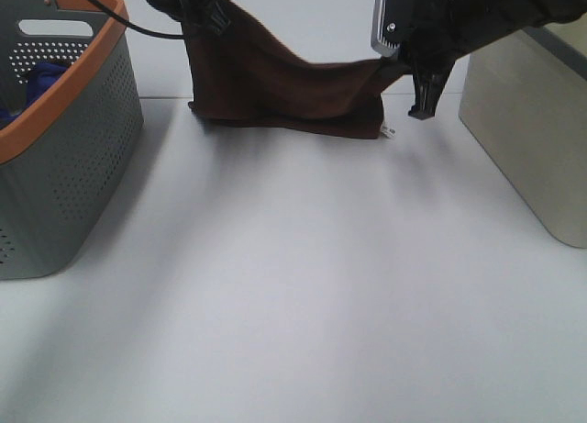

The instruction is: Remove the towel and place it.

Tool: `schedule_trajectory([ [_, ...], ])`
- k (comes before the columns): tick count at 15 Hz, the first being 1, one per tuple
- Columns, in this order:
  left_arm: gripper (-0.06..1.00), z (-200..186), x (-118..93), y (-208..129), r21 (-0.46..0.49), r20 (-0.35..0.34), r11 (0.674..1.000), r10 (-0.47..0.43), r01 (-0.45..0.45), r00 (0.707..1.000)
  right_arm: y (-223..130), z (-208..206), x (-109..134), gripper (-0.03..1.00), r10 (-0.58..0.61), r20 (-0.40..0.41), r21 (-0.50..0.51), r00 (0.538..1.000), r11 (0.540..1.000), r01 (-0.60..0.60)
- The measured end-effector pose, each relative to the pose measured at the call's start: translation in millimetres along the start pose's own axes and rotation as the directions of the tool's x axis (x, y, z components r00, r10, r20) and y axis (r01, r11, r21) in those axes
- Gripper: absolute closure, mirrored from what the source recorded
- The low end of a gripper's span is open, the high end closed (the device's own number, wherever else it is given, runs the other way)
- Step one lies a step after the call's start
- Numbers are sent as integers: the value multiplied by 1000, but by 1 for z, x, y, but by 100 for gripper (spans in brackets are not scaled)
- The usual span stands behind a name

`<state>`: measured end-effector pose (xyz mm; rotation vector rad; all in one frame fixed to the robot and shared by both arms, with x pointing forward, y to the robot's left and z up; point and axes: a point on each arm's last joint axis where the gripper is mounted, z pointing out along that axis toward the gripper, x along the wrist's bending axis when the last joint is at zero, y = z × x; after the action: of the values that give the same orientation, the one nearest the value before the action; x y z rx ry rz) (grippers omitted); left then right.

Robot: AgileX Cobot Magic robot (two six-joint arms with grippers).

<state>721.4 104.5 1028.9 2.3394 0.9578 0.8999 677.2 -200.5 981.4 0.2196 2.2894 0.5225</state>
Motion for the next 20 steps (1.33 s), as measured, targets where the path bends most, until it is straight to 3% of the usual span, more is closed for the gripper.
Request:
schedule_trajectory([
  [1,94,1,-4,-4,32,36,999,4,-5,999,-2,1,5,97,23,-27,3,999,1000,-23],
  [4,94,5,-27,-29,211,240,974,25,-78,970,-7,-1,35,97,130,-259,53,957,991,-121],
  [8,94,6,-52,-59,350,456,917,12,-192,890,-16,-17,61,97,352,-490,302,797,927,-223],
  [11,94,11,-68,-83,397,540,880,7,-262,842,-16,-25,71,97,489,-544,420,682,862,-283],
  [14,94,11,-79,-102,416,617,844,12,-338,787,-13,-30,77,97,569,-572,473,591,817,-329],
  [16,91,11,-80,-101,415,623,846,4,-334,782,-11,-30,78,97,589,-573,480,570,805,-348],
  [20,68,9,-82,-101,411,646,850,-15,-331,763,-10,-33,80,97,612,-582,505,535,788,-352],
])
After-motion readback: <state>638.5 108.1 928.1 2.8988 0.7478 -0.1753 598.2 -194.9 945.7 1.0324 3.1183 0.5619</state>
